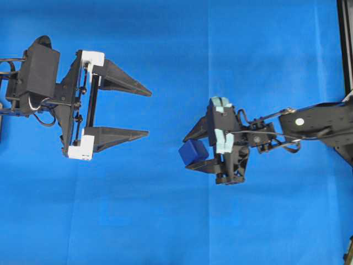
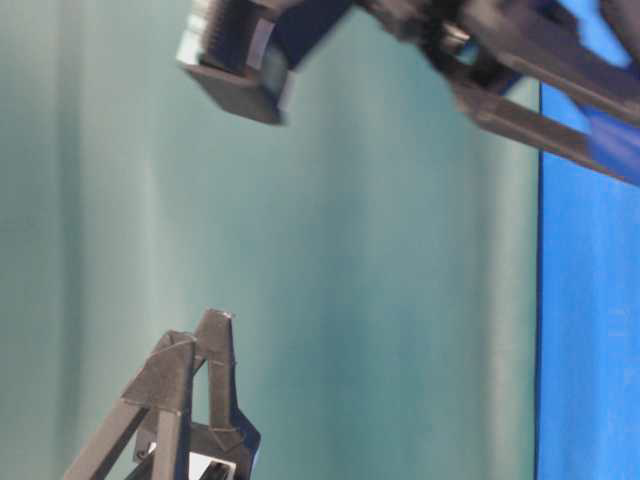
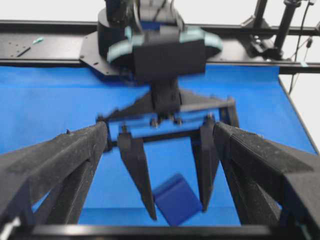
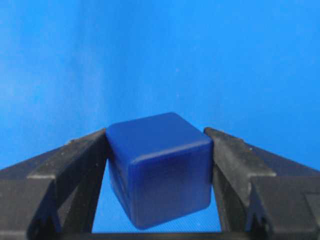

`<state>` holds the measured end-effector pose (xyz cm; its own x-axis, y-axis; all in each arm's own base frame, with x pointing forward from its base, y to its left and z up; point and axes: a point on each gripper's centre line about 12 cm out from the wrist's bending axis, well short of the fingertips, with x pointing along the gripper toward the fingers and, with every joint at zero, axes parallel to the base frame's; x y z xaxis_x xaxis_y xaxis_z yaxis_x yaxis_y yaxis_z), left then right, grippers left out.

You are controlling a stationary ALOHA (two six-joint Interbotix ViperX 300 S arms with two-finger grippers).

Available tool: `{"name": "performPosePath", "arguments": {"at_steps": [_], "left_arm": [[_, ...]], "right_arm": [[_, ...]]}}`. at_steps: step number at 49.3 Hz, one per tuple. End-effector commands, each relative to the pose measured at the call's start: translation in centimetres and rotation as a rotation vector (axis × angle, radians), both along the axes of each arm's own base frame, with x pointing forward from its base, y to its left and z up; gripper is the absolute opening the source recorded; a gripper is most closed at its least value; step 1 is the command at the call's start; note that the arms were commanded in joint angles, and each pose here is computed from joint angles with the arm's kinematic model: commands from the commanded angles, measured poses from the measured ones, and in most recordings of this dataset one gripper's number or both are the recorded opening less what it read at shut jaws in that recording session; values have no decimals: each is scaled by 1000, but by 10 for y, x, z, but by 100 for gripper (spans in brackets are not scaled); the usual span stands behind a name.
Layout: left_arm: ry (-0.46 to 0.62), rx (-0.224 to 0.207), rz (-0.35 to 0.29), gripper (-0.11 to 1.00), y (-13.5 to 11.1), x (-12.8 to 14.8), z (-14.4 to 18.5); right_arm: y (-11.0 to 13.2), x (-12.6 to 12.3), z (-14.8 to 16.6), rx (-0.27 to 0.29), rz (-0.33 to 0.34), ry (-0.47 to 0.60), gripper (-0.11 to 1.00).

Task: Handover the blue block to the right arm after grasping it with the left arm, then place it in the designated position.
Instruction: 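Lower the cube with the right gripper onto the table center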

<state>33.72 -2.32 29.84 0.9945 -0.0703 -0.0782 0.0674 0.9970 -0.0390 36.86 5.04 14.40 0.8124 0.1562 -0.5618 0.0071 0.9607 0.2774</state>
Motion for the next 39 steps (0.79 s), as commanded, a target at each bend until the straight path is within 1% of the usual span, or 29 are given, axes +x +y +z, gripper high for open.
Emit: {"name": "performPosePath", "arguments": {"at_steps": [1,9,17,39], "left_arm": [[-32,1,0,92,0,0,10],[-29,1,0,92,0,-1,10],[-32,1,0,92,0,-1,11],[-31,4,0,92,0,0,10]], "right_arm": [[1,10,0,21,-3,-34,52],[-2,17,-22,39,-26,-4,52],[-4,22,-37,39,-33,23,52],[-6,21,-39,28,-30,33,52]]}}
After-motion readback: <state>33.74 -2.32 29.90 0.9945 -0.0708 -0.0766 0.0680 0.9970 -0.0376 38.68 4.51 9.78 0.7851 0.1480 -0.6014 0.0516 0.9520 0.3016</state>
